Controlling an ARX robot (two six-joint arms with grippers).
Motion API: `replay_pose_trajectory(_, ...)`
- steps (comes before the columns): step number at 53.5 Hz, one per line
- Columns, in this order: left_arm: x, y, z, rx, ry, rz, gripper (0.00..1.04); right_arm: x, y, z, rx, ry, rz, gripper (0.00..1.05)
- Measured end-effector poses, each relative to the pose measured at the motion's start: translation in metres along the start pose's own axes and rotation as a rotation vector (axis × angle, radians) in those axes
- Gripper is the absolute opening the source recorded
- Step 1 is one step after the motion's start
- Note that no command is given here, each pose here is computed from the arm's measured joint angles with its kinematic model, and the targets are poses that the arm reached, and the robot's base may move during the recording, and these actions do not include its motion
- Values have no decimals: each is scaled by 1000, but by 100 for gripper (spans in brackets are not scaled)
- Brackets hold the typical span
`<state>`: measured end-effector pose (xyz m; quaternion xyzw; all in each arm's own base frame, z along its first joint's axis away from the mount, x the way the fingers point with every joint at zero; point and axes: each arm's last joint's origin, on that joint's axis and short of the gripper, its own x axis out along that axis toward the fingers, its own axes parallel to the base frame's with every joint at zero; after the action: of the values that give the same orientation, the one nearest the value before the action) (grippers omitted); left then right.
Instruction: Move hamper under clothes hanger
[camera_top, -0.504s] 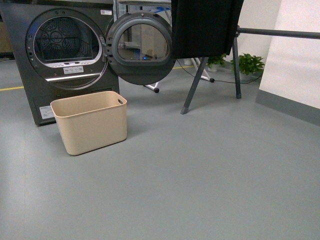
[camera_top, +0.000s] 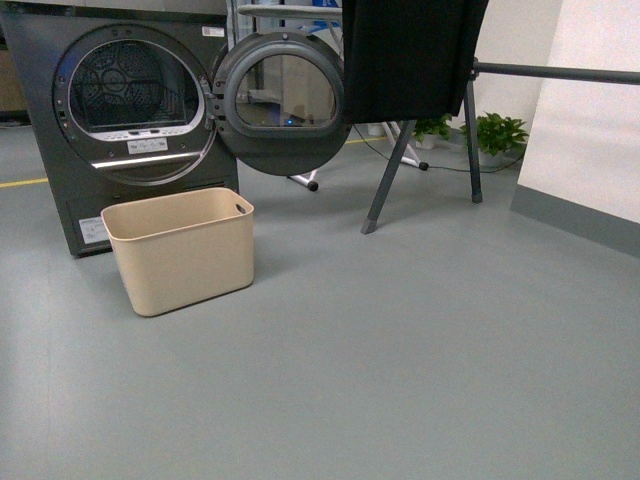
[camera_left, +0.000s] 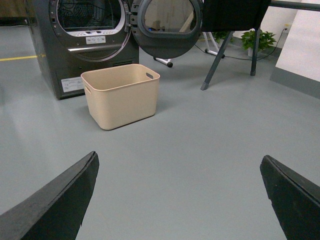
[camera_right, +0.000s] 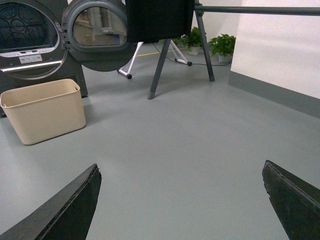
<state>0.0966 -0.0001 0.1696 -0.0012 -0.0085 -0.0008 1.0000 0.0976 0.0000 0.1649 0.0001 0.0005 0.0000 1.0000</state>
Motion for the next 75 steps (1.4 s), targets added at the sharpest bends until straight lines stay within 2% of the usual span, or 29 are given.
replay_pose_trajectory(75,0,0,0,0,1,0,98,0,0,0,0,1,0,97)
